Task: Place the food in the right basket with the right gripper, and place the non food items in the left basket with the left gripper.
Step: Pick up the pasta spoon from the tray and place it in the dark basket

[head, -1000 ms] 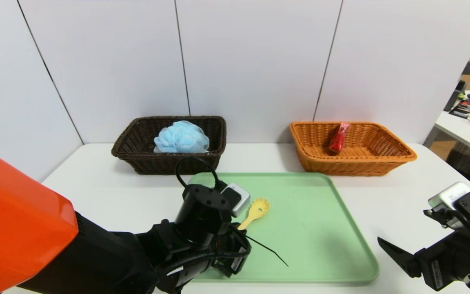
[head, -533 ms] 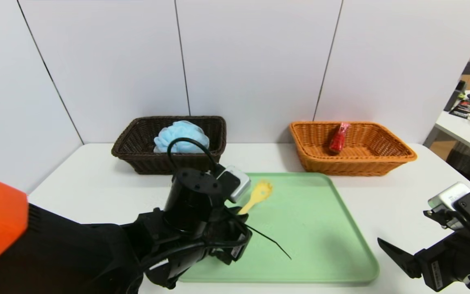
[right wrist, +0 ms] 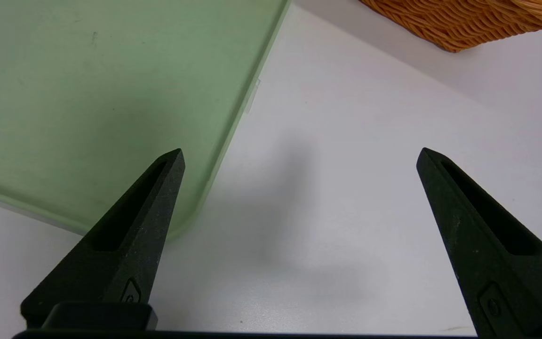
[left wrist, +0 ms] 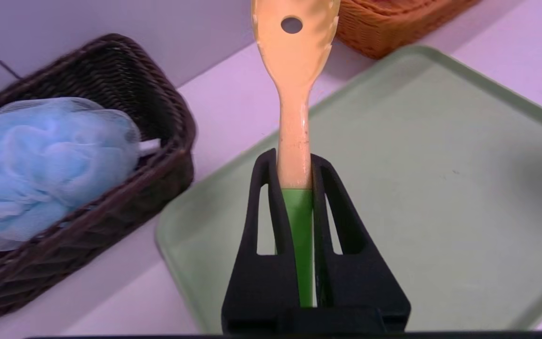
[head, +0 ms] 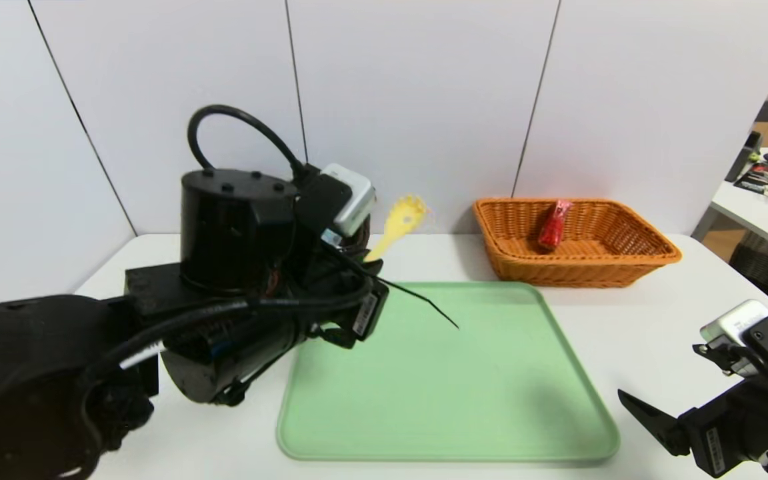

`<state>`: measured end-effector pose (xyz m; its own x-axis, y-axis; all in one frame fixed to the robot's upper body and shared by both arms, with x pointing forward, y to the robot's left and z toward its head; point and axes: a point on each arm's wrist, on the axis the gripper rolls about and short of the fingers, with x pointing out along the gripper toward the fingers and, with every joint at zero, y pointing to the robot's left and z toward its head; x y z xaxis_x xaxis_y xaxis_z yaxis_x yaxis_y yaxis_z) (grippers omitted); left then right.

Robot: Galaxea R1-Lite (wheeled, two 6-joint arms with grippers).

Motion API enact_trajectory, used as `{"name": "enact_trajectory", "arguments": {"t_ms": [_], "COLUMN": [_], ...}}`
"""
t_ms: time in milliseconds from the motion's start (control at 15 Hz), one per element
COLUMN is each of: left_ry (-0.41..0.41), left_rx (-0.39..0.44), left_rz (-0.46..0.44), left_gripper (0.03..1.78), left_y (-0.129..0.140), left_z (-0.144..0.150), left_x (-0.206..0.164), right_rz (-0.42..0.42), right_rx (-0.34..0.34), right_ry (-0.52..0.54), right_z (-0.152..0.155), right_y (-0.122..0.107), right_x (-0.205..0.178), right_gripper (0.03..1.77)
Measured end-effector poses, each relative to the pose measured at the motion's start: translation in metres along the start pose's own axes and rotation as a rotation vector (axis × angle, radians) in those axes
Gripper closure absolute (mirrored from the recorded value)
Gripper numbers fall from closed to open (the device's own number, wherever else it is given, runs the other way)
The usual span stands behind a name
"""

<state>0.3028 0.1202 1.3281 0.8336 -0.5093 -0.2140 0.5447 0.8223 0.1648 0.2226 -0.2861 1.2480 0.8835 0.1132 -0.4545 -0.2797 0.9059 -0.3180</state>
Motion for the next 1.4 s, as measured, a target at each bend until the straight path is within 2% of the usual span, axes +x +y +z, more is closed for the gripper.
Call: {"name": "enact_trajectory", "arguments": {"t_ms": [133,267,533,733,867,1133,1400], "left_ry": [-0.016,-0.012,0.028,0.057,0.067,0.088,0.072], "left_rx": [-0.007,0.027,0.220,0.343,0.408,0.498,0.511], "left_rz": [0.039,0.019,-0.144,-0.263,-0.297,-0.314,-0.278], "left_gripper": [1.65,1.65,1.65,1.65,1.65,1.65,1.65], "left_y": [0.027,0.056,0.102,0.118,0.129,0.153,0.177], "left_z": [0.015,0.022,0.017,0.008,0.004,0.002,0.008], "left_x": [0.001,0.002,0.001,0.006,0.014,0.033,0.056], "right_rz": [-0.001,-0.002,-0.001,0.002,0.002,0.007,0.006], "right_rx": [-0.005,-0.007,-0.011,-0.013,-0.013,-0.018,-0.019], "right_ry": [-0.005,-0.008,-0.008,-0.006,-0.007,0.011,0.012], "right_z": [0.000,0.000,-0.003,-0.003,-0.003,-0.009,-0.010], "right_y": [0.000,-0.001,0.000,0.000,0.000,0.002,0.002], "right_x": [-0.001,-0.002,-0.004,-0.004,-0.004,-0.004,-0.004], "right_gripper": [0.10,0.10,0.10,0.10,0.10,0.10,0.10]}}
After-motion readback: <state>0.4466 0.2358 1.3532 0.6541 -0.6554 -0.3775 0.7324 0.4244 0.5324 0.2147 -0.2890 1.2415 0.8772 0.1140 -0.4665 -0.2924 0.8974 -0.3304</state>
